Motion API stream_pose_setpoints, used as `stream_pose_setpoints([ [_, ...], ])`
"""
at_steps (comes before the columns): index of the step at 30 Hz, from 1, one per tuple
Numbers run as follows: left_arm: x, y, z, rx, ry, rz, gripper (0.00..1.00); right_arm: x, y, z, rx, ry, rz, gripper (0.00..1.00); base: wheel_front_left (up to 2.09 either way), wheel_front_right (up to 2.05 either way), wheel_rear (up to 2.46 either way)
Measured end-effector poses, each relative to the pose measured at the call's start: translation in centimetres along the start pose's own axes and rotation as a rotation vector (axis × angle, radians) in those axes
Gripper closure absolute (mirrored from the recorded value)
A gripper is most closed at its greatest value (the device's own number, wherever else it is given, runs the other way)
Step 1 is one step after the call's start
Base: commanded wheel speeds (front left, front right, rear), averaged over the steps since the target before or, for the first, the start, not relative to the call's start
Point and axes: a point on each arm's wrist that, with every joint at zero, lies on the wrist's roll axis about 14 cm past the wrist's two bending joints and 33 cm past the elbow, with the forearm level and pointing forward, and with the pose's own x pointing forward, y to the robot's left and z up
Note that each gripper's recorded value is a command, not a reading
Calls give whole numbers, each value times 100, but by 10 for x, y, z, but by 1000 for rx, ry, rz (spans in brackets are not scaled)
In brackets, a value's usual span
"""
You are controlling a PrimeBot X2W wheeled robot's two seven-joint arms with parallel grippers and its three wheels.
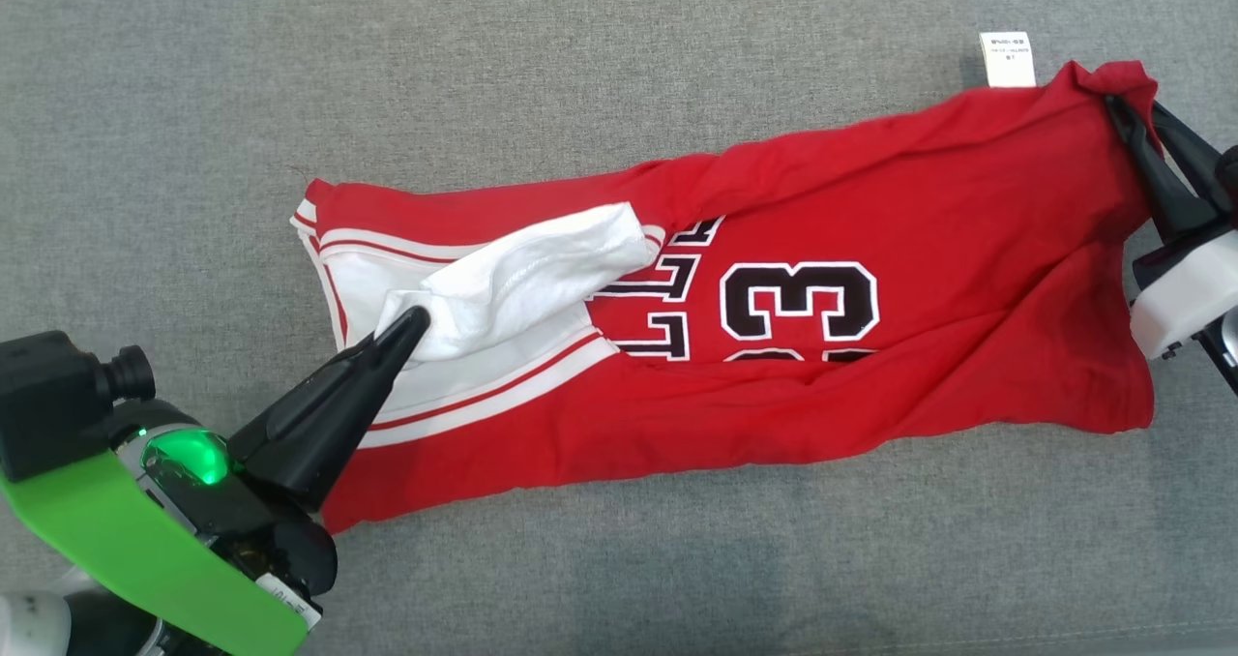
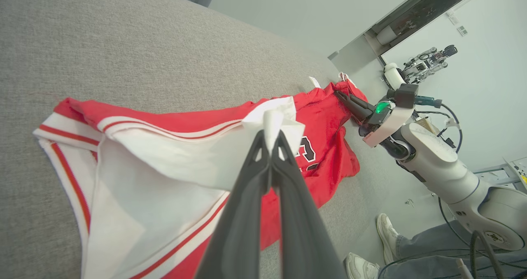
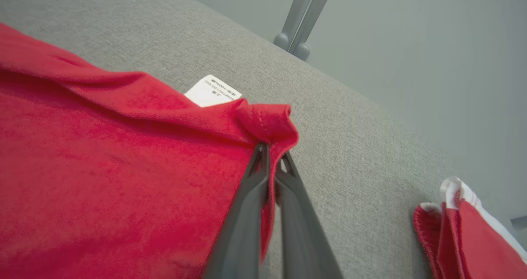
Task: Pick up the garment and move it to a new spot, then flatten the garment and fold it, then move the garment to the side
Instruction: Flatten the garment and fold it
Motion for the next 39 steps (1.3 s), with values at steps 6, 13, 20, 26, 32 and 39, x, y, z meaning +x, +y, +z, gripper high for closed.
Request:
stream_pose_setpoints([
  [6, -2, 5, -12, -58, 5, 17, 100, -11, -3, -12, -58, 12, -12, 100, 0, 0, 0],
  [13, -13, 13, -11, -74, -35, 63, 100, -15, -1, -11, -82, -10, -15, 100, 0, 0, 0],
  [20, -25, 10, -3, -76, -86, 72, 100, -19, -1, 4, -112, -79, -18, 100, 0, 0, 0],
  [26, -33, 9, -8, -95, -93, 83, 100, -39, 16, -5, -142, -75, 35, 100, 0, 0, 0],
  [32, -43, 8, -14, -110, -106, 101, 100, -64, 23, -15, -169, -32, 45, 100, 0, 0, 0],
  [39, -46, -5, -28, -156, -75, 70, 100, -77, 23, -15, -218, -3, 64, 100, 0, 0, 0],
])
